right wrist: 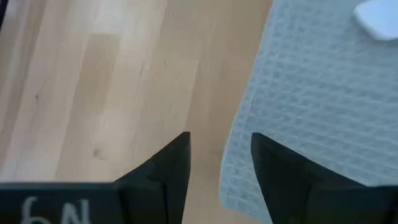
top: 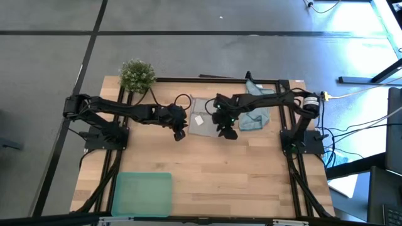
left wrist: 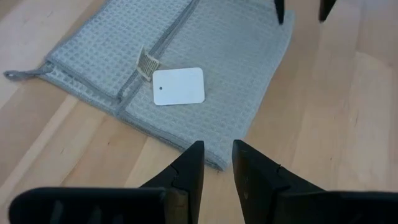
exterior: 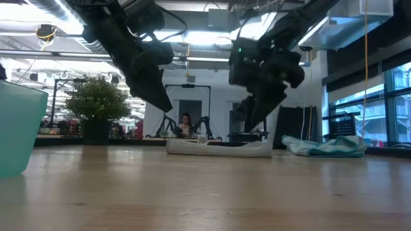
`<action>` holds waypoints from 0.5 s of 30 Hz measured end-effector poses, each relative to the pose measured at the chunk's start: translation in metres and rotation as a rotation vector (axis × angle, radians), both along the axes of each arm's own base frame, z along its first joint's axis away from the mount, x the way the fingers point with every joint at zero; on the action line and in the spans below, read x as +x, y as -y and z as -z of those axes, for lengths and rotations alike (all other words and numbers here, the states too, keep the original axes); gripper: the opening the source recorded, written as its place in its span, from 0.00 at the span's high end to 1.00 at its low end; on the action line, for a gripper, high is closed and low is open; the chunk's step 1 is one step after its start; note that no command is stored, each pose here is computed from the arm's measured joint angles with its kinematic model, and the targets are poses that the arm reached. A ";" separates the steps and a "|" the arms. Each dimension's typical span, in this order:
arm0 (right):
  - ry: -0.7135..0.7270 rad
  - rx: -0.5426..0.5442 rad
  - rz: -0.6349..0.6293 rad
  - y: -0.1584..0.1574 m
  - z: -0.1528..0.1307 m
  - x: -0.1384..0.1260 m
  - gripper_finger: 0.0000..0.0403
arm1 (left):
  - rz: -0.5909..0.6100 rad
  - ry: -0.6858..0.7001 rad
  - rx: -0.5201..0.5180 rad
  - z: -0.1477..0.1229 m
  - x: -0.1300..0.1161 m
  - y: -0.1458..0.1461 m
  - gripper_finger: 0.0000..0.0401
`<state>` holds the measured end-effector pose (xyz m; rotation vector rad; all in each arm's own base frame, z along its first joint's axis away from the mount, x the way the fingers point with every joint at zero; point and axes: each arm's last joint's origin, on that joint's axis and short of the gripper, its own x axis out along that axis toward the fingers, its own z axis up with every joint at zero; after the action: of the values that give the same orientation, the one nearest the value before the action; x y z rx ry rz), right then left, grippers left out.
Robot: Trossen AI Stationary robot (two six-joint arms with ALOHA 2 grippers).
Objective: Roll microfiber towels into tight, uniform cylinder then place into a basket
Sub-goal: Roll the gray microfiber cloth
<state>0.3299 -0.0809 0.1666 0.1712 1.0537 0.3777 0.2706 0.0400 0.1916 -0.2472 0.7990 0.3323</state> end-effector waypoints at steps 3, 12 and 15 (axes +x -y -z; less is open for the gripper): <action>0.000 -0.082 0.015 -0.004 -0.010 -0.003 0.58 | 0.006 -0.003 0.005 0.000 0.000 0.000 0.80; -0.018 -0.202 -0.026 -0.021 0.010 -0.007 0.58 | 0.040 -0.012 0.033 0.000 0.000 0.000 0.80; -0.014 -0.214 -0.025 -0.021 0.016 -0.010 0.58 | 0.040 -0.012 0.033 0.000 0.000 0.000 0.80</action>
<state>0.3203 -0.0598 0.1508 -0.0303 1.1033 0.2840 0.2705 0.0399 0.1915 -0.1985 0.8085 0.3092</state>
